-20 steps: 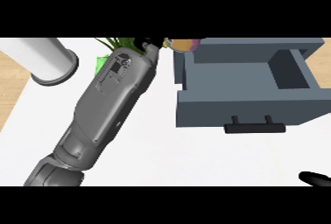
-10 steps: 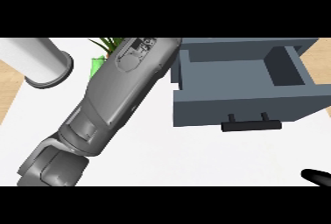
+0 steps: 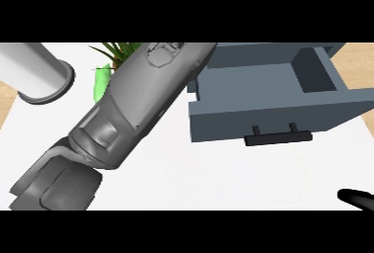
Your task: Pick up the can, place it into the drawer and close the drawer
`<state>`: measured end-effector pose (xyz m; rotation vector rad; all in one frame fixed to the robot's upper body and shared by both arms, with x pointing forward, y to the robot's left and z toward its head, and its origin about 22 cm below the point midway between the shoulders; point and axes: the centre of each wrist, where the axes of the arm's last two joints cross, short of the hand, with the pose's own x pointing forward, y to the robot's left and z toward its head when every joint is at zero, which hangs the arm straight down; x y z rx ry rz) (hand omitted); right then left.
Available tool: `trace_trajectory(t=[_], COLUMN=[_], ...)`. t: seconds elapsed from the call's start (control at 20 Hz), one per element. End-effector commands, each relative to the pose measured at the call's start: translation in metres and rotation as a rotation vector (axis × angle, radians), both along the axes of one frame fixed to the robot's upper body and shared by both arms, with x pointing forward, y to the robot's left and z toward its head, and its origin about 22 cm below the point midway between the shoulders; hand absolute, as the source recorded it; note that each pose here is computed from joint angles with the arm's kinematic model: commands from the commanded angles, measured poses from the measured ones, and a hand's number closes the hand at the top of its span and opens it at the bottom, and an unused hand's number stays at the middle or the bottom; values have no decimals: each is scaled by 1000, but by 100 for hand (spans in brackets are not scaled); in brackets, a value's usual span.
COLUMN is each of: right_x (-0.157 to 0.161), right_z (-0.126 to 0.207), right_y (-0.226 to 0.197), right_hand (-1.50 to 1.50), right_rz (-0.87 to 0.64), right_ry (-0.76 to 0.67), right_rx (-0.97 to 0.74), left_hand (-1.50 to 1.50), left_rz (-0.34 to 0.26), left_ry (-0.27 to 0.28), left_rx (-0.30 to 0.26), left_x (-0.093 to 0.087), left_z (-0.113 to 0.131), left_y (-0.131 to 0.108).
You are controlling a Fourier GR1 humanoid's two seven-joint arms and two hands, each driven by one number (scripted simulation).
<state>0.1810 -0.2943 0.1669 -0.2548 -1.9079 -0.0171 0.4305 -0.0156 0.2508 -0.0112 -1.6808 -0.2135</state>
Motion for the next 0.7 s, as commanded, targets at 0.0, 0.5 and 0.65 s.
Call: trace_trajectory(t=[0.0,0.5,0.65], right_x=[6,15,14], right_z=[-7,5,14], right_y=[11,8,17], right_hand=[-150,-150,-150], right_rz=[-3,21,35], right_ry=[12,-12,-51], right_rx=[6,-60,-141], left_hand=[150,-150,-150], left_rz=[37,158,176], left_ry=[-17,-40,-49], left_rx=[42,5,4], left_x=[-3,2,6], left_z=[1,9,-6], left_y=[-8,-9,-2])
